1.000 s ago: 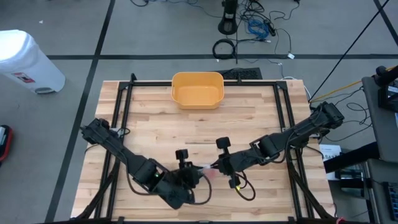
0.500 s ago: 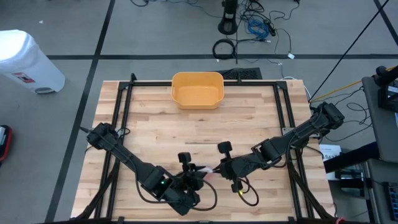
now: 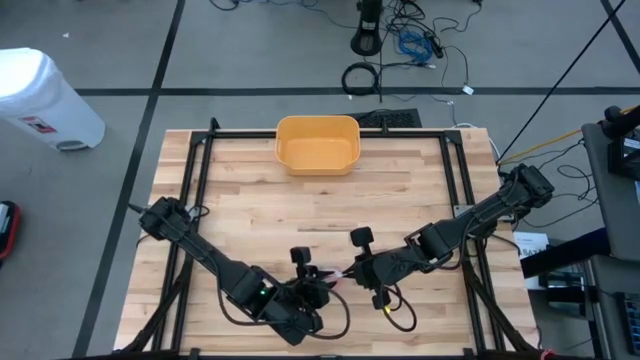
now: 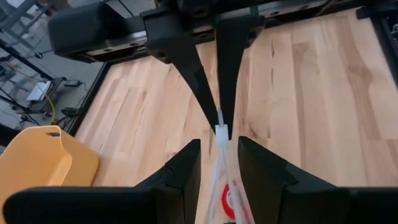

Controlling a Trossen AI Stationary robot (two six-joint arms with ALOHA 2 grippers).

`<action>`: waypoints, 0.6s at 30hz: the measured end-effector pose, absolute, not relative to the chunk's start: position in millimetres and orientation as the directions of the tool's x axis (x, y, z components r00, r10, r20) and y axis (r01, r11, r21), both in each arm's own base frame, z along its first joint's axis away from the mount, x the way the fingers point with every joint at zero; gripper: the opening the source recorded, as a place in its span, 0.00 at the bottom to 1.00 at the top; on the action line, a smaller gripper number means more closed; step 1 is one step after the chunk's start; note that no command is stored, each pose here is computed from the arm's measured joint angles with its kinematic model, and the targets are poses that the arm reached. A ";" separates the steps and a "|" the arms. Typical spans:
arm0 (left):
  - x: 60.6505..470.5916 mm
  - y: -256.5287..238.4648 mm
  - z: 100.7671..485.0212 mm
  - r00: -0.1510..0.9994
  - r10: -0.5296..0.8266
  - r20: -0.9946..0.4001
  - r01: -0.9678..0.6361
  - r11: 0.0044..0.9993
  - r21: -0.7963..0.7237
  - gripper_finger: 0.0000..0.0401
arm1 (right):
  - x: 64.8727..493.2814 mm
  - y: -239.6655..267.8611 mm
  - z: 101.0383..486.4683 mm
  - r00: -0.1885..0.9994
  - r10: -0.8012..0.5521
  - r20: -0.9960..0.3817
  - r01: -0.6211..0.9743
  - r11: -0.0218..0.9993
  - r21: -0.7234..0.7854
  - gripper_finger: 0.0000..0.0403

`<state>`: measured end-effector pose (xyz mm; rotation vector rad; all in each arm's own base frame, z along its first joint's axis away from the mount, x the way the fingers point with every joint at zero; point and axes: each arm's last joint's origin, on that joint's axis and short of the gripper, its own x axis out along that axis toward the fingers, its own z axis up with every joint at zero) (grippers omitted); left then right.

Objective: Roll bandage
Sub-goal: Close the transparent zip bag

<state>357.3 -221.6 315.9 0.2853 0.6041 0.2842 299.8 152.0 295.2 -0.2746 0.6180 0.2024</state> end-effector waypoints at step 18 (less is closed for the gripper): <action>371.5 -215.8 304.4 0.777 0.346 -0.526 -0.168 0.919 0.355 0.25 | 299.8 152.0 295.2 0.797 0.105 -0.594 -0.269 0.943 -0.195 0.00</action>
